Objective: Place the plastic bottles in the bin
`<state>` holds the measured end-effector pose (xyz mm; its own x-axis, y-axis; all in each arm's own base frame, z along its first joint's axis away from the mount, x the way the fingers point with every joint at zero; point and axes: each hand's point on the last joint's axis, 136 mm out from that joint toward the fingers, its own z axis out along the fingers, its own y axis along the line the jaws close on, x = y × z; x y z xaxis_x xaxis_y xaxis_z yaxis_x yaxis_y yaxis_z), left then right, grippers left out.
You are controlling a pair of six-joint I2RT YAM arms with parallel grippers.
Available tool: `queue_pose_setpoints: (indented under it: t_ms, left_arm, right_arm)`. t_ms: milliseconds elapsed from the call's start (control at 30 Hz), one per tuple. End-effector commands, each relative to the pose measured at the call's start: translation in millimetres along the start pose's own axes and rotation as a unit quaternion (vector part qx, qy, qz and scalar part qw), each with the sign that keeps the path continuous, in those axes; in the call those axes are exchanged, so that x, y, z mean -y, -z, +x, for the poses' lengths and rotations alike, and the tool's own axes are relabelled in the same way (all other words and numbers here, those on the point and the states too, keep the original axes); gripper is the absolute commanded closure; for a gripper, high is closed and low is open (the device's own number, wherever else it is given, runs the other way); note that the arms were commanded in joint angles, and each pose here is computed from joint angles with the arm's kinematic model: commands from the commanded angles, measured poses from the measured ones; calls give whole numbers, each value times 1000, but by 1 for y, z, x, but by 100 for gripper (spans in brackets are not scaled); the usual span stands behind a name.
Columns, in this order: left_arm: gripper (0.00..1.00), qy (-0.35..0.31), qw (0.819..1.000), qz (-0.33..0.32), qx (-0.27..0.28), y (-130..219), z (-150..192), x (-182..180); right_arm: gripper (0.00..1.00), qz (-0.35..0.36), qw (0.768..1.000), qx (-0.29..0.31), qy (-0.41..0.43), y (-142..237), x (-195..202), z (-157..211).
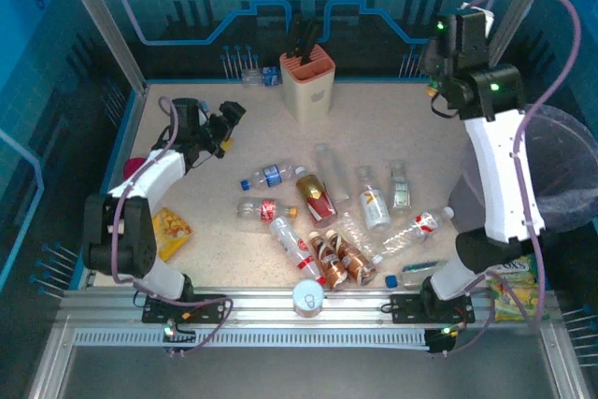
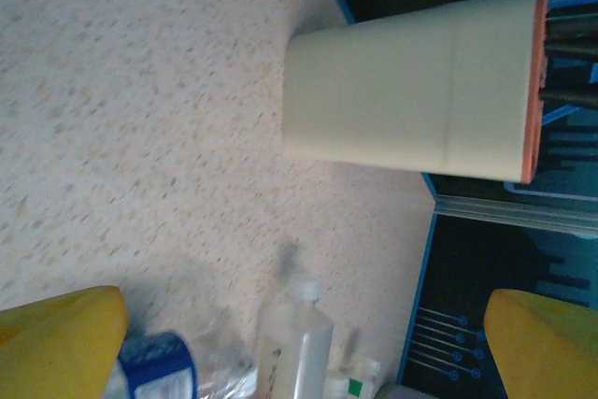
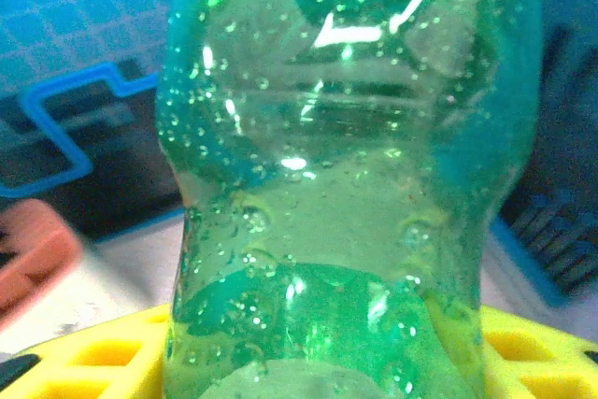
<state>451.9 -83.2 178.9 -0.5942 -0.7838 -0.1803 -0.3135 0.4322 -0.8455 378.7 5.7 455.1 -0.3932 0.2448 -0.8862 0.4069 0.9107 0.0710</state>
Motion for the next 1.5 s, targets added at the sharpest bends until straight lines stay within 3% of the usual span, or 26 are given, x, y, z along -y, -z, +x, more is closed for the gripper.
queue_pose_setpoints:
  t_ms: [0, 167, 333, 633, 1067, 1200, 1333, 1367, 1467]
  left_arm:
    - [1, -15, 1000, 24, -7, -13, -7, 21]
    - [1, -13, 1000, 22, -6, -36, -22, 26]
    - [3, 2, 1000, 17, -7, -64, -36, 26]
    - [6, 18, 1000, -1, 8, -113, -62, 26]
    - [6, 18, 1000, 0, 19, -167, -79, 22]
    - [7, 39, 999, 1, 22, -184, -81, 14]
    - [7, 61, 998, 0, 31, -195, -86, 6]
    - [7, 66, 997, -3, 34, -198, -88, 5]
    - [7, 80, 995, -11, 55, -203, -98, 1]
  right_arm:
    - [62, 110, 992, -13, 58, 36, 69, 9]
    - [62, 183, 982, -38, 40, 63, 143, 26]
    - [62, 211, 973, -97, 1, 63, 191, 57]
    - [61, 214, 956, -192, -63, 21, 234, 124]
    - [55, 217, 938, -250, -103, -21, 266, 169]
    - [42, 204, 937, -257, -124, -28, 267, 175]
    - [5, 201, 934, -271, -120, -28, 267, 174]
    - [0, 202, 933, -272, -118, -26, 267, 173]
    - [0, 186, 939, -263, -121, -21, 261, 163]
